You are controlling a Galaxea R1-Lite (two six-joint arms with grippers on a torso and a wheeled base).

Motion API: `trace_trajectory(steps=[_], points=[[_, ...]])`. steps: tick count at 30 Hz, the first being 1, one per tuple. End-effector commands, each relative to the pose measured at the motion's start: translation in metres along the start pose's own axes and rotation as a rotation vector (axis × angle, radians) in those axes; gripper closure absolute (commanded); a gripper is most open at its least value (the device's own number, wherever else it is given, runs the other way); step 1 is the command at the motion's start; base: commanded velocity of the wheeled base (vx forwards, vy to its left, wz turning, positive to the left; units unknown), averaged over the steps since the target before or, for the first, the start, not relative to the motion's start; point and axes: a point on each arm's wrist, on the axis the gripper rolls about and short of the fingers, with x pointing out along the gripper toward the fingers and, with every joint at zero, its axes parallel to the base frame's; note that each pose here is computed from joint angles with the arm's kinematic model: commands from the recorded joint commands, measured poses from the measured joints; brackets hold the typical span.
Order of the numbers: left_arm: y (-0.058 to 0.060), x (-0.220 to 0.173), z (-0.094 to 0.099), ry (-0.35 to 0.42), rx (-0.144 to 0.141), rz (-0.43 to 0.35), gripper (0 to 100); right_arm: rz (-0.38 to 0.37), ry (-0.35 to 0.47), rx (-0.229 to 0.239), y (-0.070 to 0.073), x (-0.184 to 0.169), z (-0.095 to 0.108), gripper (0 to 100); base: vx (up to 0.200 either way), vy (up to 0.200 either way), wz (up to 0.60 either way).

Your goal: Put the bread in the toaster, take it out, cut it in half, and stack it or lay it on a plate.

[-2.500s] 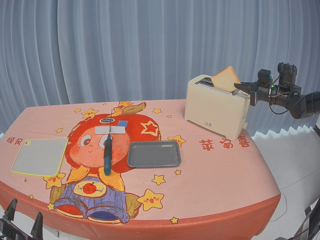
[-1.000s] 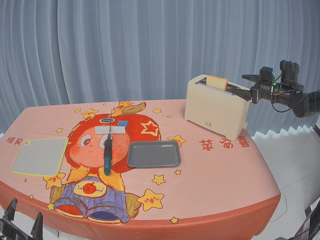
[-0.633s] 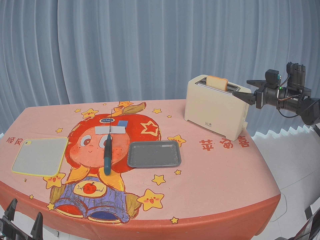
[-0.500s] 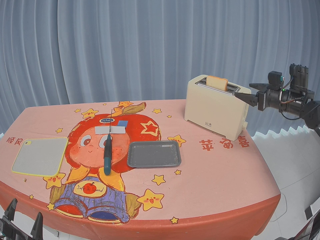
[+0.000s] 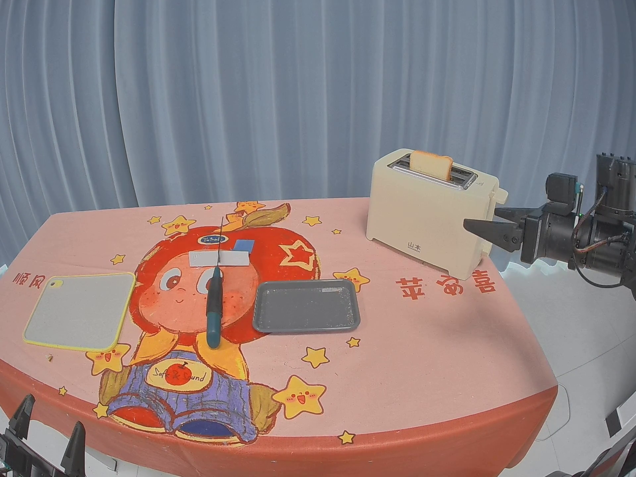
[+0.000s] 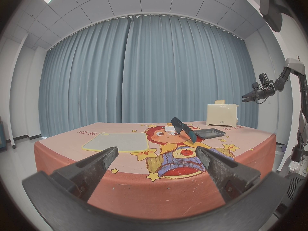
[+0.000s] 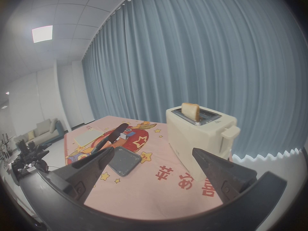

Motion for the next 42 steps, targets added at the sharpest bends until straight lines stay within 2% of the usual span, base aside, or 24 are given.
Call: trace_trajectory(steps=[1, 3, 6, 8, 11, 16, 23, 31, 33, 34, 39, 42], points=[[0.0, 0.001, -0.005, 0.012, 0.001, 0.002, 0, -0.039, -0.03, -0.003, 0.008, -0.018, 0.001, 0, 0.0, 0.0, 0.0], [0.0, 0.001, -0.005, 0.012, -0.001, 0.002, 0, -0.049, -0.024, 0.023, 0.009, -0.023, -0.004, 0, 0.0, 0.0, 0.0], [0.0, 0.001, -0.005, 0.012, -0.002, 0.002, 0, -0.041, -0.019, 0.097, 0.011, -0.028, -0.008, 0, 0.0, 0.0, 0.0], [0.0, 0.001, -0.005, 0.012, -0.002, 0.002, 0, -0.052, -0.03, 0.115, 0.011, -0.028, -0.006, 0, 0.0, 0.0, 0.0], [0.0, 0.001, -0.005, 0.012, -0.001, 0.002, 0, -0.06, -0.072, 0.112, 0.011, -0.031, 0.001, 0, 0.0, 0.0, 0.0], [0.0, 0.001, -0.005, 0.012, -0.002, 0.002, 0, -0.114, -0.076, 0.108, 0.012, -0.03, -0.001, 0, 0.0, 0.0, 0.0], [0.0, 0.001, -0.005, 0.012, -0.002, 0.002, 0, -0.135, -0.079, 0.115, 0.008, -0.029, 0.0, 0, 0.0, 0.0, 0.0], [0.0, 0.001, -0.005, 0.012, -0.002, 0.0, 0, -0.212, -0.083, 0.14, -0.019, -0.022, -0.001, 0, 0.0, 0.0, 0.0], [0.0, 0.001, -0.005, 0.012, -0.002, 0.002, 0, -0.219, -0.082, 0.143, -0.021, -0.021, -0.002, 0, 0.0, 0.0, 0.0], [0.0, 0.001, -0.005, 0.012, -0.002, 0.0, 0, -0.233, -0.077, 0.144, -0.026, -0.02, -0.003, 100, 0.0, 0.0, 0.0], [0.0, 0.001, -0.005, 0.012, 0.001, 0.0, 0, -0.248, -0.109, 0.131, -0.035, -0.017, 0.001, 100, 0.0, 0.0, 0.0], [0.0, 0.001, -0.005, 0.012, -0.001, -0.002, 0, -0.261, -0.137, 0.127, -0.049, -0.007, 0.002, 100, 0.0, 0.0, 0.0]])
